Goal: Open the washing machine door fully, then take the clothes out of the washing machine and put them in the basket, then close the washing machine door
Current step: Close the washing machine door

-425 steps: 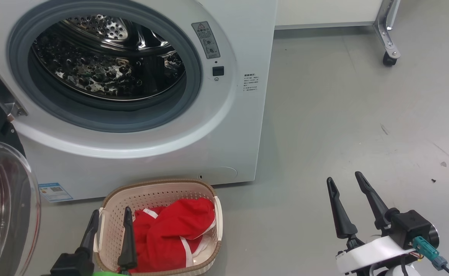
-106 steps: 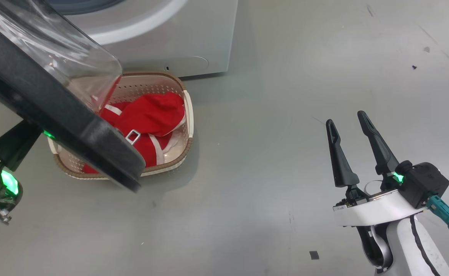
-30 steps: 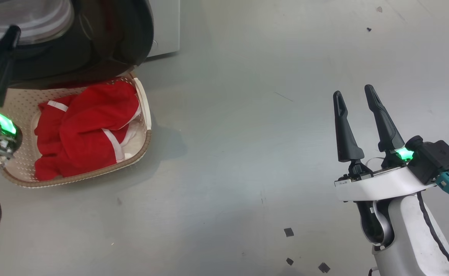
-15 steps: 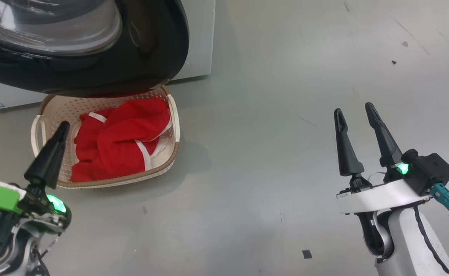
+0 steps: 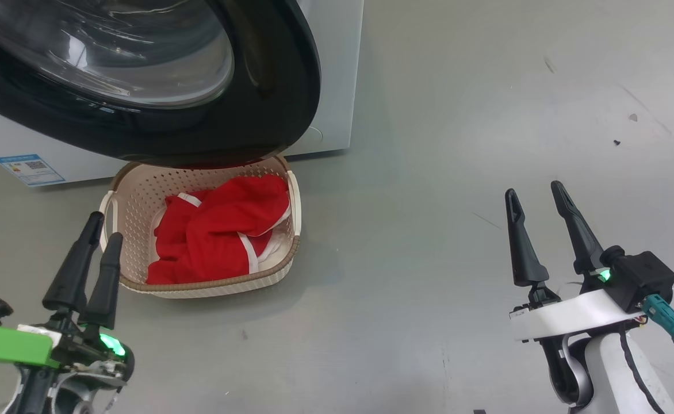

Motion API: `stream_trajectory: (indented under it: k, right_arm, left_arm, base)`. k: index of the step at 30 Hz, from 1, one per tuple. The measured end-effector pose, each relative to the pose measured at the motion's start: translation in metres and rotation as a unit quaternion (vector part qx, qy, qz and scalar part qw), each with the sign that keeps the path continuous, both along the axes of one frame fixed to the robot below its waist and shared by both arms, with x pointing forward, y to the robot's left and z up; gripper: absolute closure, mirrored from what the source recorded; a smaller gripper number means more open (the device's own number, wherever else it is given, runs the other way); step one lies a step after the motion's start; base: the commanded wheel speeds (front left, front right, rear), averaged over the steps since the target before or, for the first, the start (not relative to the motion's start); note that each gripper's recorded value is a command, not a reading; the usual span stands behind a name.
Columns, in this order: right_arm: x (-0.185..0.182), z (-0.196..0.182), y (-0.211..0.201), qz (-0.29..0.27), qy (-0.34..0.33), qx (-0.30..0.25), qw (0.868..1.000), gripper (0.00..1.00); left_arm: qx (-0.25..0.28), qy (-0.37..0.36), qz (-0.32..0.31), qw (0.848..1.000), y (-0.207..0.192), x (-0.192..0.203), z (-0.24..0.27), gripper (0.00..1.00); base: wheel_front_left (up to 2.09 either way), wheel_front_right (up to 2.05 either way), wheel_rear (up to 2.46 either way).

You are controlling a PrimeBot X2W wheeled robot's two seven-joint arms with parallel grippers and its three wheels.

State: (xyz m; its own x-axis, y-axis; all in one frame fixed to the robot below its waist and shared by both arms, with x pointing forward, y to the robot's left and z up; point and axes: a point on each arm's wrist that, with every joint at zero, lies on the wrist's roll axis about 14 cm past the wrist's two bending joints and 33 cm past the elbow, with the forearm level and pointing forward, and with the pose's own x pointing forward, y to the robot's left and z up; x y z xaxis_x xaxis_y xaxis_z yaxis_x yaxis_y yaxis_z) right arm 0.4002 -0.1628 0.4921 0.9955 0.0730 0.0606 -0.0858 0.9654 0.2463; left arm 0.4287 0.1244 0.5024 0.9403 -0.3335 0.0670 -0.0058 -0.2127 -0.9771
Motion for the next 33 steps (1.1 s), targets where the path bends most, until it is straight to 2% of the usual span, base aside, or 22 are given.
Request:
stream_trajectory:
  k: [6, 10, 13, 17, 22, 27, 28, 31, 33]
  right_arm:
    - [-0.004, 0.004, 0.004, 0.006, -0.004, 0.002, 1.0, 0.0]
    - [-0.005, 0.009, 0.006, 0.008, -0.013, 0.001, 1.0, 0.0]
    - [-0.007, 0.013, 0.004, 0.005, -0.018, 0.0, 1.0, 0.0]
    - [-0.012, 0.015, 0.0, 0.0, -0.02, -0.008, 1.0, 0.0]
    - [-0.015, 0.019, -0.002, -0.003, -0.026, -0.014, 1.0, 0.0]
    - [-0.017, 0.027, -0.003, -0.005, -0.037, -0.017, 0.999, 0.0]
    - [-0.017, 0.027, -0.003, -0.005, -0.037, -0.017, 0.999, 0.0]
    - [-0.022, 0.027, -0.005, -0.007, -0.037, -0.021, 0.999, 0.0]
    - [-0.025, 0.026, -0.005, -0.009, -0.036, -0.02, 0.999, 0.0]
  left_arm:
    - [0.038, -0.01, 0.037, 0.999, 0.004, -0.005, 0.007, 0.0]
    - [0.117, -0.025, 0.059, 0.991, 0.01, -0.008, 0.01, 0.0]
    - [0.192, -0.043, 0.074, 0.978, 0.014, -0.01, 0.013, 0.0]
    - [0.306, -0.083, 0.094, 0.944, 0.022, -0.011, 0.022, 0.0]
    - [0.427, -0.129, 0.132, 0.886, 0.035, -0.015, 0.032, 0.0]
    - [0.512, -0.149, 0.154, 0.832, 0.039, -0.022, 0.035, 0.0]
    - [0.512, -0.149, 0.154, 0.832, 0.039, -0.022, 0.035, 0.0]
    - [0.561, -0.15, 0.156, 0.799, 0.039, -0.028, 0.03, 0.0]
    - [0.578, -0.146, 0.154, 0.788, 0.037, -0.033, 0.026, 0.0]
  base:
    - [0.0, 0.0, 0.0]
    - [0.0, 0.0, 0.0]
    - [0.0, 0.0, 0.0]
    - [0.0, 0.0, 0.0]
    - [0.0, 0.0, 0.0]
    - [0.0, 0.0, 0.0]
    - [0.0, 0.0, 0.0]
    - [0.0, 0.0, 0.0]
    - [0.0, 0.0, 0.0]
